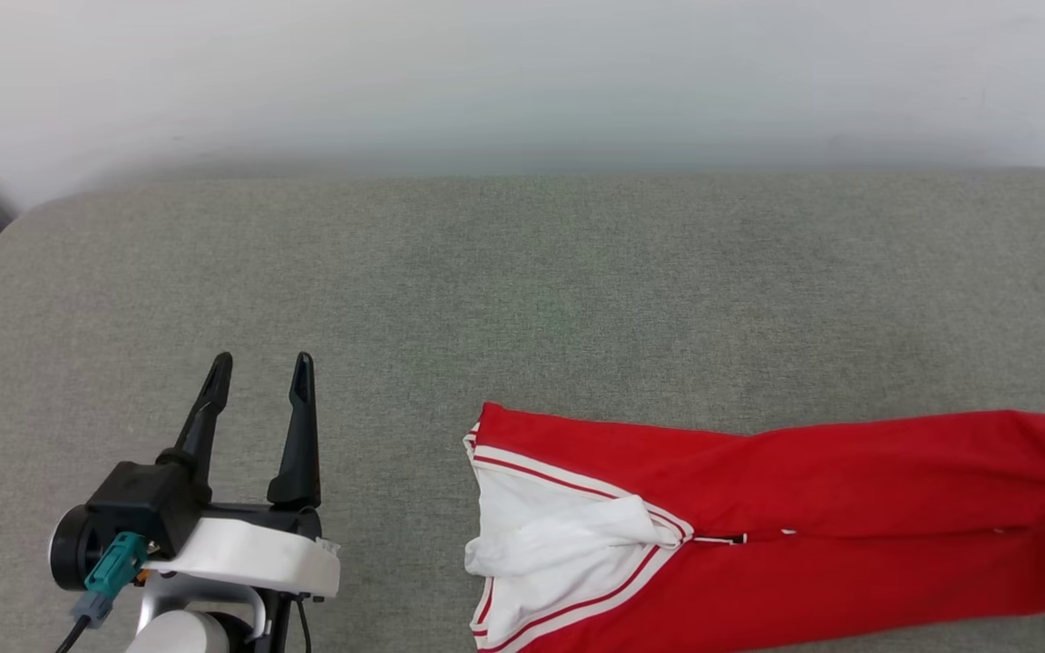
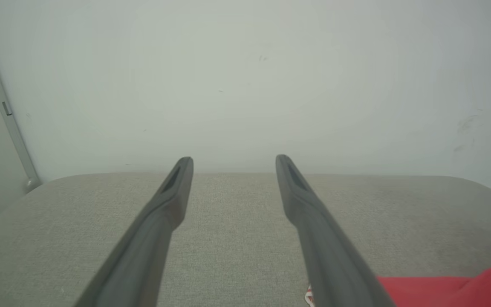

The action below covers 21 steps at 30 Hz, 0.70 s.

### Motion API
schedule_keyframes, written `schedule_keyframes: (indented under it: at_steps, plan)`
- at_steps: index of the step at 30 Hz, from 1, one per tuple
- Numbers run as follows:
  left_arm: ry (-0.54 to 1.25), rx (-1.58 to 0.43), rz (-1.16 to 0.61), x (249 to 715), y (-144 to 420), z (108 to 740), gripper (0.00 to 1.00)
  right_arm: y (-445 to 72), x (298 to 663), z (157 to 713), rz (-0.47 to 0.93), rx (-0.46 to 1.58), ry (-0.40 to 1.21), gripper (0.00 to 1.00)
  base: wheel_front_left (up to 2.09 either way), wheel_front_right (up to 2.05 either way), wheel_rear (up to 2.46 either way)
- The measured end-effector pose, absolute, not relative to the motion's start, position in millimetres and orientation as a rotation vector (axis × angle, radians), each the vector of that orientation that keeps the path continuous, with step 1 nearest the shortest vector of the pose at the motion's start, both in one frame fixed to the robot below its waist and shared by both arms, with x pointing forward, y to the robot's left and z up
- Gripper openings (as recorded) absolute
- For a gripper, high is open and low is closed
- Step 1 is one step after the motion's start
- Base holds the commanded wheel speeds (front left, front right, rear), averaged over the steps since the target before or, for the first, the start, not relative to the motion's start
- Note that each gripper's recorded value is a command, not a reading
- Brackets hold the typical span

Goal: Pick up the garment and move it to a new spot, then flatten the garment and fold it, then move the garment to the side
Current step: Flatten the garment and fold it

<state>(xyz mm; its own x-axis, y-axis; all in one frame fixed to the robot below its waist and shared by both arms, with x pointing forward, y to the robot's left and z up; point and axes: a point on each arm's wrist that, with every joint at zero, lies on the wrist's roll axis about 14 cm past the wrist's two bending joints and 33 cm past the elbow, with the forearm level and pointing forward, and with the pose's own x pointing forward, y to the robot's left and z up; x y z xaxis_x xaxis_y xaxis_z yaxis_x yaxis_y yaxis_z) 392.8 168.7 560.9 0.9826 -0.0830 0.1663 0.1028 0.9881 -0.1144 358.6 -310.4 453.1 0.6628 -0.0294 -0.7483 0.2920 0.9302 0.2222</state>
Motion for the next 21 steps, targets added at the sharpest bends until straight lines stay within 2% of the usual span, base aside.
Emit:
schedule_keyframes:
  at_steps: [5, 9, 16, 21]
  plan:
    - [-0.157, -0.132, -0.107, 391, 163, 560, 1.00, -272, 351, 439, -0.103, 0.451, 0.924, 0.00, 0.00, 0.00, 0.00]
    - [-0.147, -0.131, -0.120, 387, 160, 558, 1.00, -221, 350, 435, 0.057, 0.591, 0.974, 0.00, 0.00, 0.00, 0.00]
    - [-0.141, -0.121, -0.137, 382, 158, 559, 1.00, -142, 357, 441, 0.353, 0.833, 0.956, 0.00, 0.00, 0.00, 0.00]
    - [-0.155, -0.118, -0.131, 383, 161, 565, 1.00, -80, 361, 439, 0.501, 0.944, 0.953, 0.00, 0.00, 0.00, 0.00]
